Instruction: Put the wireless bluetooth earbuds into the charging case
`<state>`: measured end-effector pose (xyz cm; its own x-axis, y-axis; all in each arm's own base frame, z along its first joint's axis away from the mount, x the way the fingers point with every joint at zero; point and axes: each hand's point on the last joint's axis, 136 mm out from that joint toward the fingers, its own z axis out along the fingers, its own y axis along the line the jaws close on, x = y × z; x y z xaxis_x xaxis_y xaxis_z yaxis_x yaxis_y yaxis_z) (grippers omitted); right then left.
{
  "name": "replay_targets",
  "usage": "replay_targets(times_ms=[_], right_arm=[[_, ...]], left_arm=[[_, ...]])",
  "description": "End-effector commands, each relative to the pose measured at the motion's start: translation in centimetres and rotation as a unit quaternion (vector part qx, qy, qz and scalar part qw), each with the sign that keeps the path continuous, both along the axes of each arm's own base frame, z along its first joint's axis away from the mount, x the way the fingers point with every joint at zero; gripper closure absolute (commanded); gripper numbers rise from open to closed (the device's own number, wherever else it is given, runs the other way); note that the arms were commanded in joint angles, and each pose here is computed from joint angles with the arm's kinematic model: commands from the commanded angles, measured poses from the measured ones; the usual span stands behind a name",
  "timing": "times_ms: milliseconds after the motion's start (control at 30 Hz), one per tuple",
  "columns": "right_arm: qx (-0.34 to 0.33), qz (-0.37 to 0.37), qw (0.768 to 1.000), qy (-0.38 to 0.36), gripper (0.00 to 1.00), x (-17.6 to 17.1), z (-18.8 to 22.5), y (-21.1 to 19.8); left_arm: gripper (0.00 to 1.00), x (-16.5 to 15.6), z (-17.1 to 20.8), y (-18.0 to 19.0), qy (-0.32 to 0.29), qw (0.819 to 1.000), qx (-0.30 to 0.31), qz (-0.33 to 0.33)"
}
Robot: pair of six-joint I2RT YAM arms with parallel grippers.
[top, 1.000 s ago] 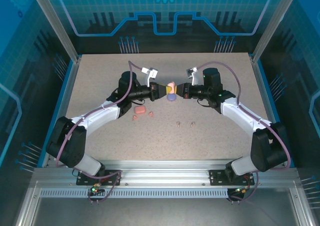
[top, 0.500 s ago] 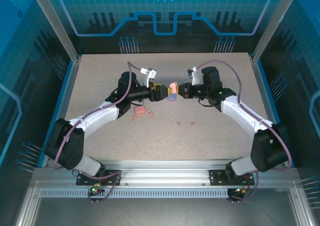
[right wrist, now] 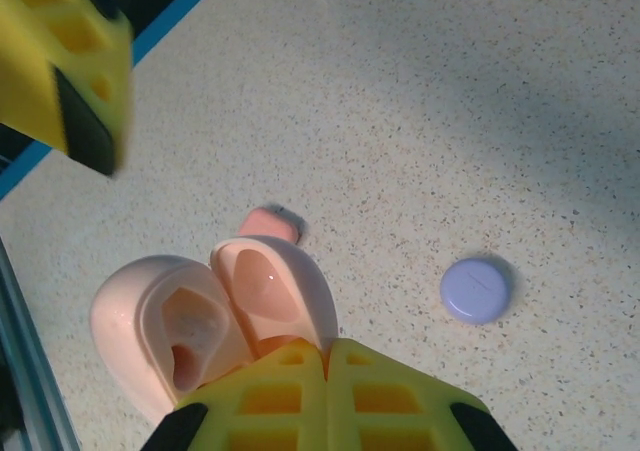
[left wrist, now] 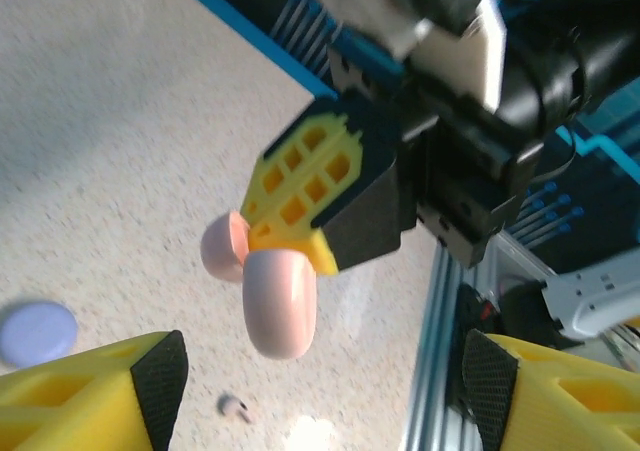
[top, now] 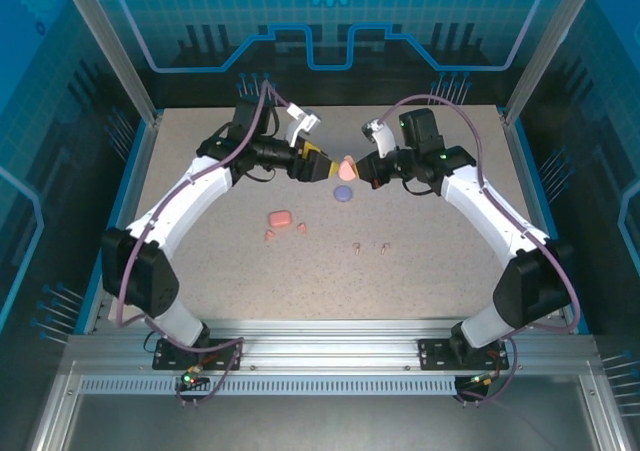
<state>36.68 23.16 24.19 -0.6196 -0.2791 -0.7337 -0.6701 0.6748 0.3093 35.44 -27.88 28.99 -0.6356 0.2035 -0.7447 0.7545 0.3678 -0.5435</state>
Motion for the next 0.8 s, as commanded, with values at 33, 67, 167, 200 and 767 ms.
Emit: replay_targets(times_ms=[33,67,167,200,767], right_arm=[[-0.028,0.053,0.998,0.020,1.00,-1.7,-1.3,0.5],[-0.029,0.056,0.998,0.021,1.00,-1.9,-1.4,0.6],[-0.033,0.065,0.997,0.024,1.00,-2.3,-1.6,1.0],[-0.035,0.067,0.997,0.024,1.00,-2.4,-1.7,1.2],[-0.048,0.074,0.996,0.026,1.00,-2.1,-2.4,2.1]], left_arm=[[0.27,-2.3,-2.6,-0.2,0.068,0.995,0.027,-0.062],[0.28,-2.2,-2.7,-0.2,0.071,0.995,0.030,-0.064],[0.32,-2.1,-3.3,-0.7,0.081,0.993,0.034,-0.075],[0.33,-2.1,-3.5,-0.9,0.084,0.993,0.037,-0.080],[0.55,-2.3,-5.5,-2.9,0.106,0.987,0.043,-0.111]])
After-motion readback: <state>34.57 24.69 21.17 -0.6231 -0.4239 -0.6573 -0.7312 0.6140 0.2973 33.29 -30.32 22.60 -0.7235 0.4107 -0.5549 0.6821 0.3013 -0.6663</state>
